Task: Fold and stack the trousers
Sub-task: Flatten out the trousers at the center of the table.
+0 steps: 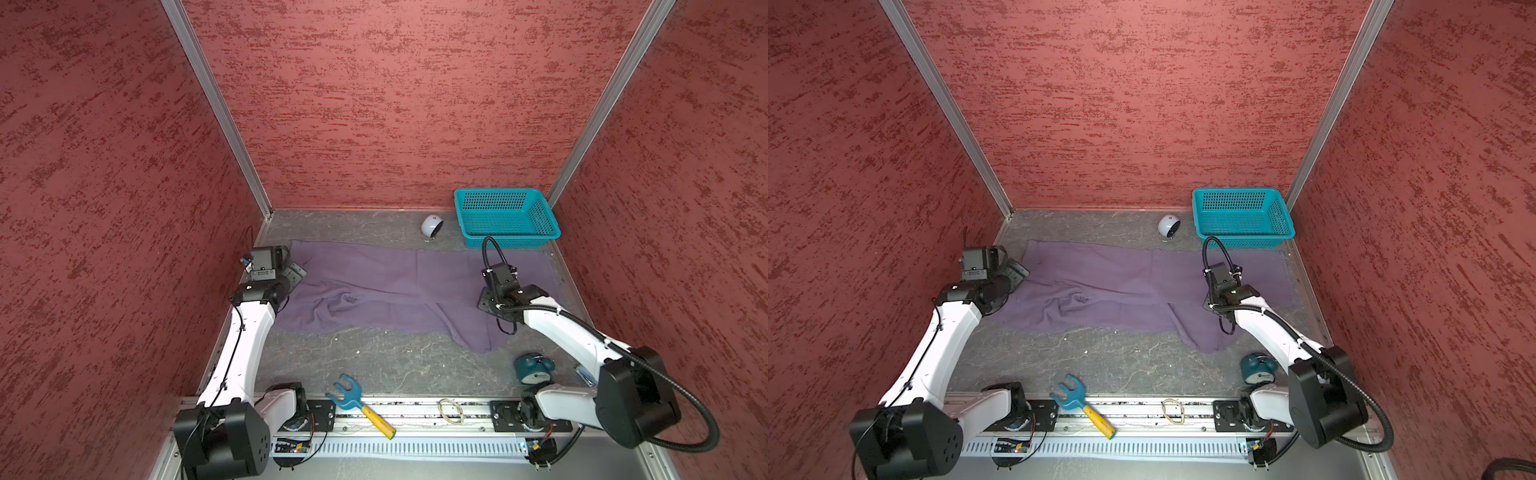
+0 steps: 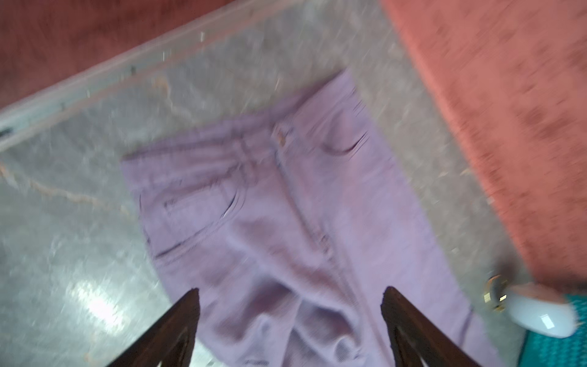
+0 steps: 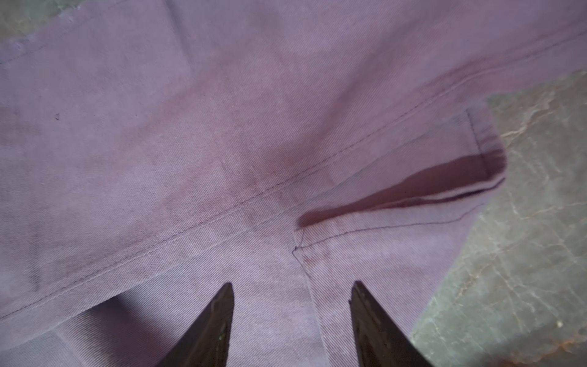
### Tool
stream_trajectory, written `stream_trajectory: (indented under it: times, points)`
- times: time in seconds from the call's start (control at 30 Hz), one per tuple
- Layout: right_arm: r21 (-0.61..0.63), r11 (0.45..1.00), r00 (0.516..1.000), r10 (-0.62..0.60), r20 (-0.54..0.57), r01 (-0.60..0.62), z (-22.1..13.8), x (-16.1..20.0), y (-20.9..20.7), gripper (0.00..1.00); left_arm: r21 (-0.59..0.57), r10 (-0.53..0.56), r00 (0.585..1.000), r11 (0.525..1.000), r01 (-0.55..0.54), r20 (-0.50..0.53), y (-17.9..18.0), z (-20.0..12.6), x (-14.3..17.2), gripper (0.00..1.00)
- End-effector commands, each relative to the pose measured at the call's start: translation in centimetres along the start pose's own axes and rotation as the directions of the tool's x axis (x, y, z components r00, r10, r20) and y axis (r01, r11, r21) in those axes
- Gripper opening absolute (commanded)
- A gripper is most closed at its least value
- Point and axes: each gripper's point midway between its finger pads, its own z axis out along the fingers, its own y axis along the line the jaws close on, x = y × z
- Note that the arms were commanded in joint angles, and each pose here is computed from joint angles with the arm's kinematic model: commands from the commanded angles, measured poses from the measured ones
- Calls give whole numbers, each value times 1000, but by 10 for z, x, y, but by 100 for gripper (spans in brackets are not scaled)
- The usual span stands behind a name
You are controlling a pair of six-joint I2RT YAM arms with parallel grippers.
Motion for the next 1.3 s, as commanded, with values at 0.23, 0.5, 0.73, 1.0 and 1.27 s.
stream_trajectory:
  times: [0.23, 0.5, 0.73, 1.0, 1.27]
  points:
    - [87, 996, 995, 1, -104, 8, 33, 35, -28, 50, -132, -61, 976, 991, 33, -209, 53, 37, 42, 100]
    - [109, 994, 992, 41, -119, -28, 44, 34, -46, 37, -197, -118, 967, 978, 73, -227, 82, 60, 56, 98]
    - [54, 993, 985, 109, -133, -103, 55, 20, -53, 0, -193, -181, 961, 971, 141, -209, 95, 74, 53, 67]
    - [91, 985, 989, 150, 3, -150, 22, -53, -76, 0, -204, -248, 953, 956, 211, -174, 104, 85, 42, 0]
    - [61, 969, 957, 225, 183, -239, -35, -145, -90, 0, -157, -309, 942, 945, 288, -128, 103, 77, 23, 7]
